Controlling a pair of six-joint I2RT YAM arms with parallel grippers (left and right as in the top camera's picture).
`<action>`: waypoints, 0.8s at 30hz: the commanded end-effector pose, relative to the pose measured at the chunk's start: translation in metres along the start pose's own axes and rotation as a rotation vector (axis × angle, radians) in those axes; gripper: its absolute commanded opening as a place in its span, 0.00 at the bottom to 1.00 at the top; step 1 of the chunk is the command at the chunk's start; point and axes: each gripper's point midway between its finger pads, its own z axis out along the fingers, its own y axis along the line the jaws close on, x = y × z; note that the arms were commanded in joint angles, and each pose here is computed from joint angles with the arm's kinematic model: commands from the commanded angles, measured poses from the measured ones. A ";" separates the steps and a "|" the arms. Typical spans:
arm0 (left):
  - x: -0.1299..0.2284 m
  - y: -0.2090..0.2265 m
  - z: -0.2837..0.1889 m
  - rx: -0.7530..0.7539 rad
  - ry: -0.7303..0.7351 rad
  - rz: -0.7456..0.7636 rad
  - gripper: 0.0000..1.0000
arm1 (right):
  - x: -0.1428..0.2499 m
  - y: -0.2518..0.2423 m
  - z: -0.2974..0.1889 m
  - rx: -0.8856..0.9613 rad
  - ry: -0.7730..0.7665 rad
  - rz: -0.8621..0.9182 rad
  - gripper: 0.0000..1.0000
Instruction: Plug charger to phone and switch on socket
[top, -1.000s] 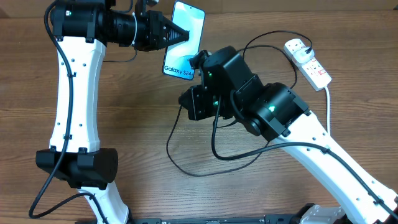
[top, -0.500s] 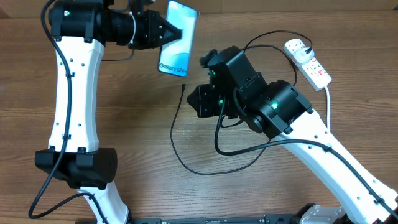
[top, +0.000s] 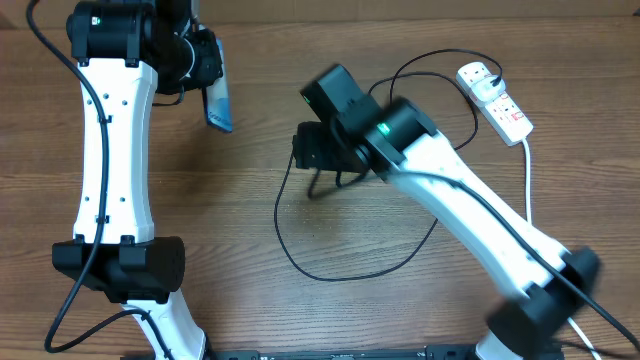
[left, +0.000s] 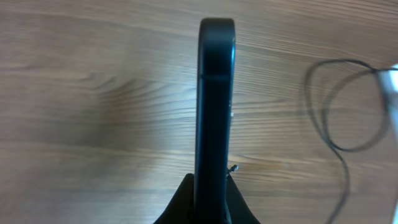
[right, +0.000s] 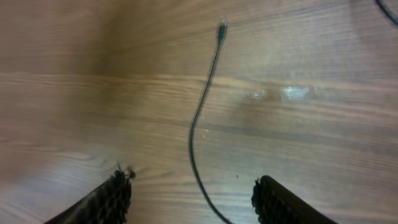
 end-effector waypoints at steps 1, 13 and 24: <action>-0.004 0.014 -0.004 -0.086 -0.032 -0.038 0.04 | -0.034 0.007 -0.008 -0.014 -0.033 0.020 0.64; 0.001 0.015 -0.004 -0.089 -0.011 -0.040 0.04 | -0.054 -0.023 0.112 0.155 0.056 0.172 0.66; 0.004 0.016 -0.004 -0.093 0.001 -0.041 0.04 | -0.038 -0.016 0.187 0.240 0.019 0.169 0.63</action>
